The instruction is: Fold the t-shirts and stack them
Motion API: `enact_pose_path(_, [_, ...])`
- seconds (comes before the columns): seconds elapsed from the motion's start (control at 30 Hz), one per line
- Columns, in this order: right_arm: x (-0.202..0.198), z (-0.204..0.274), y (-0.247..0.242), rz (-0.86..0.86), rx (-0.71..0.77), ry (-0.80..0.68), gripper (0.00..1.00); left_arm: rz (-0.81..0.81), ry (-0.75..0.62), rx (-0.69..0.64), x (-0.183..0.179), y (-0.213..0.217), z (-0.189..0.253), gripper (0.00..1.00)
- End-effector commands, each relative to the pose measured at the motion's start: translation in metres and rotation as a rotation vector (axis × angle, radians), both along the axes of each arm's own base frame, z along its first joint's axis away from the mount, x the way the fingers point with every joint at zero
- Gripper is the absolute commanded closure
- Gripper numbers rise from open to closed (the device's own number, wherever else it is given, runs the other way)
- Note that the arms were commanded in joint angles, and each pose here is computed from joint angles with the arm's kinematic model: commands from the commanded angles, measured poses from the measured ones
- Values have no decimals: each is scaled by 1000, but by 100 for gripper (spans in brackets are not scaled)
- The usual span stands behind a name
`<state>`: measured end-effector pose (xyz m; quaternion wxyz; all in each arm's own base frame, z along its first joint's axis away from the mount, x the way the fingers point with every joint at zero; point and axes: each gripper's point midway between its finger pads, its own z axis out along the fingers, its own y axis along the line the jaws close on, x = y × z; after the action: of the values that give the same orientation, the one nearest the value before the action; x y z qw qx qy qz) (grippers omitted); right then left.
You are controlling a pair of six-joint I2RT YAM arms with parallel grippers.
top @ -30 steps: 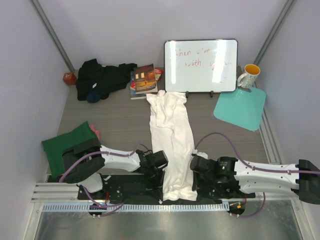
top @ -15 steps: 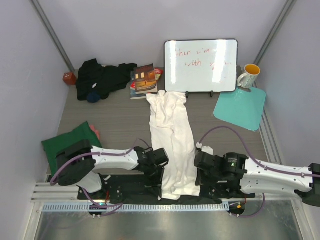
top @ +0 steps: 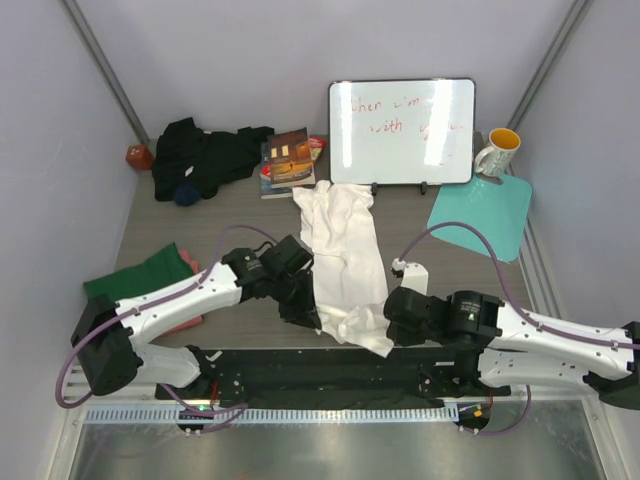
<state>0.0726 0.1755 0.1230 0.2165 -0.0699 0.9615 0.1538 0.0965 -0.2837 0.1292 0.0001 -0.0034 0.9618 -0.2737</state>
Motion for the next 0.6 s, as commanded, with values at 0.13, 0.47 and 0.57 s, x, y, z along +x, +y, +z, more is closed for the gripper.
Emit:
enact_pose_path(0.13, [62,15,-10,-91,-133,-241,99,83,-72,38,38,18,9,100])
enact_pose_path(0.47, [127,17,-2,-151,-173,-327,99,126,-115,111,66,21,-2,100])
enact_pose_path(0.57, [145,12,5,-123,-215,-328,99,149,-131,133,76,23,-6,100])
